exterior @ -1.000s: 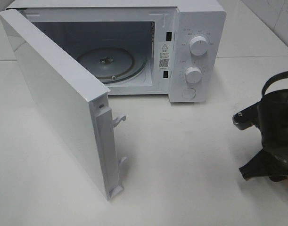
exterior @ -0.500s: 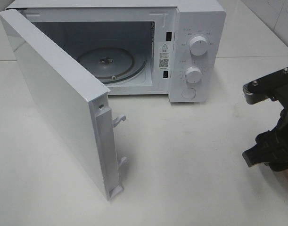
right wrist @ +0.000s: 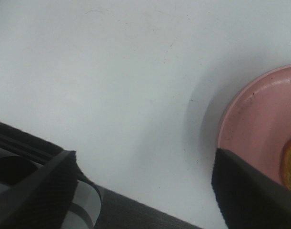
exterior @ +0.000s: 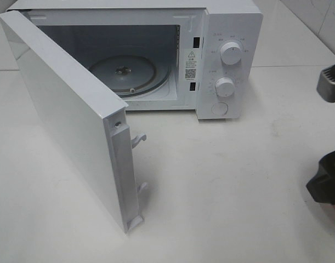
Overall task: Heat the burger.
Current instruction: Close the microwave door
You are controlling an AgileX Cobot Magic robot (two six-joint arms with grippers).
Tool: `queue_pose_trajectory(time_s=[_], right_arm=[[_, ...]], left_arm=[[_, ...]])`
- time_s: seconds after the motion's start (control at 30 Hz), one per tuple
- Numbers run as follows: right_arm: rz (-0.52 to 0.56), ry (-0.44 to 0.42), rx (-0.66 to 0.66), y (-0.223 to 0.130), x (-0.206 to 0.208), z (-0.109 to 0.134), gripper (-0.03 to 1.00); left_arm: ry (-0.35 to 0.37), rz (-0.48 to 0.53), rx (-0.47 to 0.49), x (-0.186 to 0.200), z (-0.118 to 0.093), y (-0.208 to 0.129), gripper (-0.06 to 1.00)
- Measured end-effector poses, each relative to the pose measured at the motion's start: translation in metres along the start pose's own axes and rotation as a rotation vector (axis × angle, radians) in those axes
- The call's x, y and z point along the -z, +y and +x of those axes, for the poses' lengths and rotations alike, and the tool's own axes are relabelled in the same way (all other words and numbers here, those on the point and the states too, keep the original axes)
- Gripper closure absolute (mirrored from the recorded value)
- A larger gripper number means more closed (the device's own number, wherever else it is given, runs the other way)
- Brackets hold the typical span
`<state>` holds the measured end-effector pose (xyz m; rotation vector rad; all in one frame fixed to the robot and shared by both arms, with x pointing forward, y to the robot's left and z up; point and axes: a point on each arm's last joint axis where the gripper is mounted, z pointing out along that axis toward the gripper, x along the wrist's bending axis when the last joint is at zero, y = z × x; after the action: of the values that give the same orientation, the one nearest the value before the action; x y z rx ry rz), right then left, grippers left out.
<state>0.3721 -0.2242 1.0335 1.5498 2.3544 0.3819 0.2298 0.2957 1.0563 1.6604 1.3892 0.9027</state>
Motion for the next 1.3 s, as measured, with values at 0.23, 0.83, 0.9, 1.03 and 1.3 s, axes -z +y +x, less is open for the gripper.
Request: queue_pose_trajectory(time_s=[0.23, 0.83, 0.9, 1.03, 1.3], right_arm=[[-0.062, 0.032, 0.023, -0.025, 0.039, -0.009, 0.2], [-0.248, -0.027, -0.046, -0.093, 0.074, -0.034, 0.2], [-0.269, -0.051, -0.075, -0.1, 0.073, -0.035, 0.2], [-0.344, -0.103, -0.154, -0.115, 0.069, -0.036, 0.2], [-0.498, -0.173, -0.261, -0.129, 0.067, -0.035, 0.2]], left_arm=[[0.0, 0.0, 0.0, 0.0, 0.0, 0.0, -0.04], [0.0, 0.0, 0.0, 0.0, 0.0, 0.0, -0.04], [0.0, 0.0, 0.0, 0.0, 0.0, 0.0, -0.04], [0.0, 0.0, 0.0, 0.0, 0.0, 0.0, -0.04], [0.0, 0.0, 0.0, 0.0, 0.0, 0.0, -0.04]])
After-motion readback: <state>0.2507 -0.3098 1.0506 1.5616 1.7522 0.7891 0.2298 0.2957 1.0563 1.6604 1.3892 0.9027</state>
